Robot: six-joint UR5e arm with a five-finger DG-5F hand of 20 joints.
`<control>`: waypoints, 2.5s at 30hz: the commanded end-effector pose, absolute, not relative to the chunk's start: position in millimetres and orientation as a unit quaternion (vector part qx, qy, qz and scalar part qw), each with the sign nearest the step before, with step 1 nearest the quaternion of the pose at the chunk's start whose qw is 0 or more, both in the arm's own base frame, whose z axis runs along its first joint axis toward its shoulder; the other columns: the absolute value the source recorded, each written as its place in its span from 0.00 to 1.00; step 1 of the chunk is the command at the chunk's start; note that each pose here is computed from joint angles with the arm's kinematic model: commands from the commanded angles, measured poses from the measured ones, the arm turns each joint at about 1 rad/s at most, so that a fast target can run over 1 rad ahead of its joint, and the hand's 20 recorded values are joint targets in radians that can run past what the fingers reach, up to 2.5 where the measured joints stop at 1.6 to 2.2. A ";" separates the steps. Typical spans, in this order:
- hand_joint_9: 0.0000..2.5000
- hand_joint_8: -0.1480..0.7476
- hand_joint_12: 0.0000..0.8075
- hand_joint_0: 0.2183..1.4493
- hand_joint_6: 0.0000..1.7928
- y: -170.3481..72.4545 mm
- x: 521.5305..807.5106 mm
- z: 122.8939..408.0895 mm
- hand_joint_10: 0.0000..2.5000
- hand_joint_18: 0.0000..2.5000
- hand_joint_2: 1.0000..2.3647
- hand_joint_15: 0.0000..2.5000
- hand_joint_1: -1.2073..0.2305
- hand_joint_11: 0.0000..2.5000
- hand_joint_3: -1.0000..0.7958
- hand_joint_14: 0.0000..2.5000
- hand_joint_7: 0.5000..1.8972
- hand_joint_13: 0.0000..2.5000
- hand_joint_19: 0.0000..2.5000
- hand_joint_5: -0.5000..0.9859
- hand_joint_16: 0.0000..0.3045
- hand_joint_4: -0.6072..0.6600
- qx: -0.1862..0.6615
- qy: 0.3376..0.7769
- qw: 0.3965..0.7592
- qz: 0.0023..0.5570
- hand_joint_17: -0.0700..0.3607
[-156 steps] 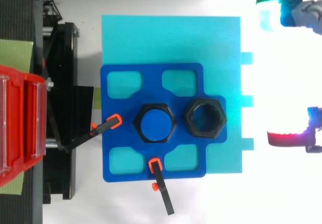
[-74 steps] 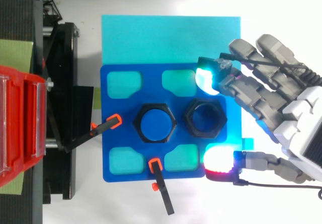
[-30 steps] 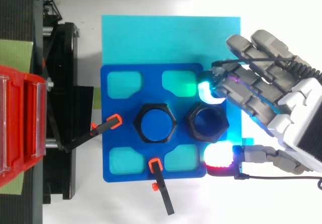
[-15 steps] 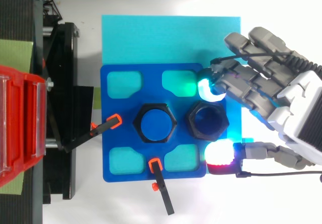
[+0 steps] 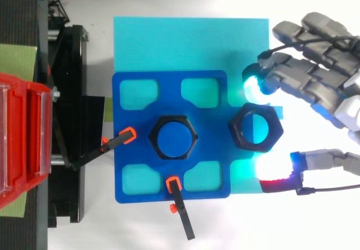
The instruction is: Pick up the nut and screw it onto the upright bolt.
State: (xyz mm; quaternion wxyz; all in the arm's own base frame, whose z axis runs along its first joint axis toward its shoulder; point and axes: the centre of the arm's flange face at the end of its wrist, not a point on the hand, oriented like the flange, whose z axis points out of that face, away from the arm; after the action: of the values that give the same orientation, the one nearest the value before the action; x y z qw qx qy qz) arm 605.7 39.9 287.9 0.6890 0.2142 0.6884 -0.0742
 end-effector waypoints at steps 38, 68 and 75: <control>0.23 0.53 0.46 0.25 0.36 26.6 689.1 330.5 0.00 0.16 0.00 0.00 0.45 0.04 0.28 0.00 0.48 0.19 0.00 0.22 0.15 0.73 0.132 0.656 0.743 -0.028 0.40; 0.23 0.53 0.46 0.25 0.36 11.3 697.1 302.4 0.00 0.16 0.00 0.00 0.45 0.04 0.28 0.00 0.48 0.19 0.00 0.22 0.15 0.72 0.110 0.675 0.730 -0.009 0.40; 0.23 0.53 0.46 0.25 0.36 11.6 697.1 303.5 0.00 0.17 0.00 0.00 0.45 0.04 0.28 0.00 0.49 0.19 0.00 0.22 0.15 0.72 0.109 0.674 0.731 -0.007 0.41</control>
State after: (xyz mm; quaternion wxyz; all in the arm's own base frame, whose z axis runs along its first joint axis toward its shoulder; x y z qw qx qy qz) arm 697.1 11.8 302.9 0.7303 0.1089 0.6743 -0.0076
